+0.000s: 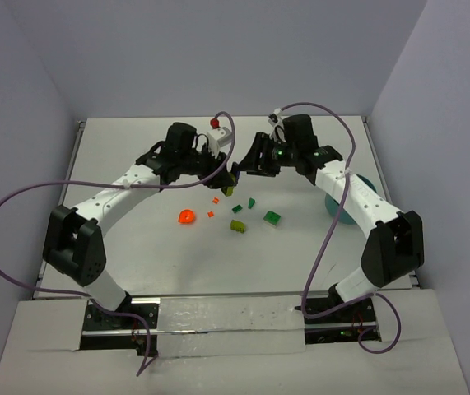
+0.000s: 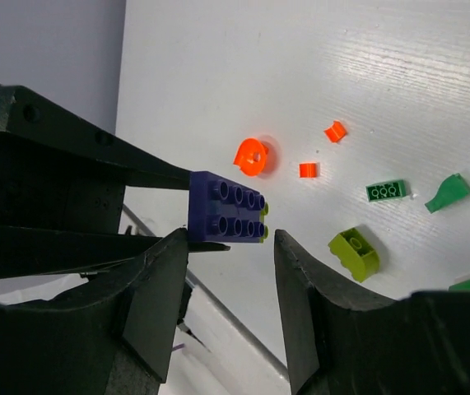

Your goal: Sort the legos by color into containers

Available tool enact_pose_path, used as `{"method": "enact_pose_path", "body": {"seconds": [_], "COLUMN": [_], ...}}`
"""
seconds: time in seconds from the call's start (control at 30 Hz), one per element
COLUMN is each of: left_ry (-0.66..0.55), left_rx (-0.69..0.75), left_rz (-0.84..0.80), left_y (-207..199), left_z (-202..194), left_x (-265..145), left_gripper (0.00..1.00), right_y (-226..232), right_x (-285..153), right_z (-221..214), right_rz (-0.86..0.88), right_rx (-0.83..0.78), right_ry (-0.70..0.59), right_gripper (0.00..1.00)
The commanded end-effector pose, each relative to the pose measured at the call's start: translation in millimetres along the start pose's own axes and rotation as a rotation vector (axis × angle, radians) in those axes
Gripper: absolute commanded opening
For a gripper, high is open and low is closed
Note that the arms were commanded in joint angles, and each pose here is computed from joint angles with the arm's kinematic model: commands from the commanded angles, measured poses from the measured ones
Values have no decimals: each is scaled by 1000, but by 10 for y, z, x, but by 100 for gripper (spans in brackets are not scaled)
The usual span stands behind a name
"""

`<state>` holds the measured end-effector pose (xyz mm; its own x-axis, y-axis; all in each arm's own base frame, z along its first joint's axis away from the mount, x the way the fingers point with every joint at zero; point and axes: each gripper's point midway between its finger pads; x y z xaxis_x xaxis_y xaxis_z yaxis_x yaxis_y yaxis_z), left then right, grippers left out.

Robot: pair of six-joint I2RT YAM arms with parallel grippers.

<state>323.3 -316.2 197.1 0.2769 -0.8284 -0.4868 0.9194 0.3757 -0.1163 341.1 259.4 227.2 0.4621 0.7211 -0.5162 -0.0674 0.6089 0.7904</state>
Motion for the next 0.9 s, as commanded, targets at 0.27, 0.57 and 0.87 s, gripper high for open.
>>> {"method": "enact_pose_path", "body": {"seconds": [0.27, 0.57, 0.87], "left_ry": [-19, -16, 19], "left_rx": [70, 83, 78], "left_rz": [-57, -79, -68], "left_y": [-152, -200, -163], "left_z": [200, 201, 162], "left_x": [-18, -20, -3], "left_gripper": [0, 0, 0], "right_y": [215, 211, -5], "right_x": [-20, 30, 95], "right_z": [9, -48, -110], "right_rz": [11, 0, -161], "right_rx": [-121, -159, -297], "right_ry": [-18, 6, 10], "right_gripper": [51, 39, 1]}}
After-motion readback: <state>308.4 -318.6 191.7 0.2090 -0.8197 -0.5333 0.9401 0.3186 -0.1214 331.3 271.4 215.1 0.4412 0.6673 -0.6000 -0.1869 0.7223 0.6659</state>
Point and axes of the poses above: each gripper's point midway between its finger pads, its own x axis out along the fingers, its own y axis along the line the jaws close on, z = x × y, and after that the axes turned 11 degrees about x, right-handed
